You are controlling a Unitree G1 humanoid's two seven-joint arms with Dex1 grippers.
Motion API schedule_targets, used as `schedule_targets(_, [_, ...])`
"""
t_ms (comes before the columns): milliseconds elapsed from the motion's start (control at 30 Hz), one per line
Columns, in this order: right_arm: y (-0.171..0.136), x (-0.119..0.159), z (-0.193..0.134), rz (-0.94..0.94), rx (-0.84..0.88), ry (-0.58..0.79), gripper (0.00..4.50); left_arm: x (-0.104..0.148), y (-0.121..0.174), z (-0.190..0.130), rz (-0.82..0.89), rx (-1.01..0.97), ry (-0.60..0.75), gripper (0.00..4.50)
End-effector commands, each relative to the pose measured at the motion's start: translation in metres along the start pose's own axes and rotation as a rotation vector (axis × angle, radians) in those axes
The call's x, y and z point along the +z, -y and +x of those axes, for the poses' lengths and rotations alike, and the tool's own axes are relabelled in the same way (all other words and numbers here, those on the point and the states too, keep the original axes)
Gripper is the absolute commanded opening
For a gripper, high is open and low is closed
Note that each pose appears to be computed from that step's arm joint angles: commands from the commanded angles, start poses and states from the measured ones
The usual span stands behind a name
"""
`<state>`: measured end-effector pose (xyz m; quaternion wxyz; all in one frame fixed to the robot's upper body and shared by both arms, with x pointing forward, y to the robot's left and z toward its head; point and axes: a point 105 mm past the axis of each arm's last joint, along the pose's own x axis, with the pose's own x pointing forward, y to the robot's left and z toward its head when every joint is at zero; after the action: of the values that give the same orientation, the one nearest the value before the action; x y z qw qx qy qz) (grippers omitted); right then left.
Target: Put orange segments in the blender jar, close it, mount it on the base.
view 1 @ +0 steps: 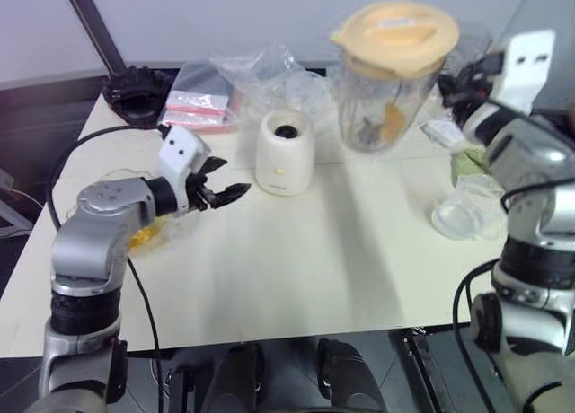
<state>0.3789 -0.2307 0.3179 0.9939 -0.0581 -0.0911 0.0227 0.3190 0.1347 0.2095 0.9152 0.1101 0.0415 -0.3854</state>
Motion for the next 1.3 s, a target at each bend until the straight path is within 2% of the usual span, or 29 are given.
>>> schedule_targets(33, [0.005,0.044,0.012,0.051,-0.038,0.101,0.96,0.011,0.0,-0.01,-0.022,0.04,0.079,3.74])
schedule_targets(233, [-0.039,0.055,0.052,0.155,0.078,0.099,0.96,-0.001,-0.008,-0.023,-0.023,0.101,0.069,3.74])
schedule_targets(333, [-0.072,0.05,0.067,0.179,0.164,0.1,0.96,-0.002,-0.01,-0.026,-0.013,0.123,0.066,3.74])
schedule_targets(433, [-0.091,0.047,0.078,0.181,0.208,0.102,0.96,0.001,-0.013,-0.027,-0.009,0.139,0.074,3.74])
schedule_targets(700, [-0.117,0.047,0.093,0.19,0.265,0.11,0.96,0.001,-0.01,-0.028,-0.005,0.143,0.071,3.74])
schedule_targets(867, [-0.121,0.039,0.098,0.187,0.273,0.092,0.96,0.003,-0.01,-0.03,-0.003,0.14,0.071,3.74])
schedule_targets(1133, [-0.129,0.028,0.097,0.18,0.303,0.057,0.96,0.001,-0.014,-0.032,0.006,0.159,0.053,3.74])
schedule_targets(1300, [-0.144,0.021,0.091,0.184,0.344,0.034,0.96,0.001,-0.015,-0.031,0.005,0.165,0.053,3.74])
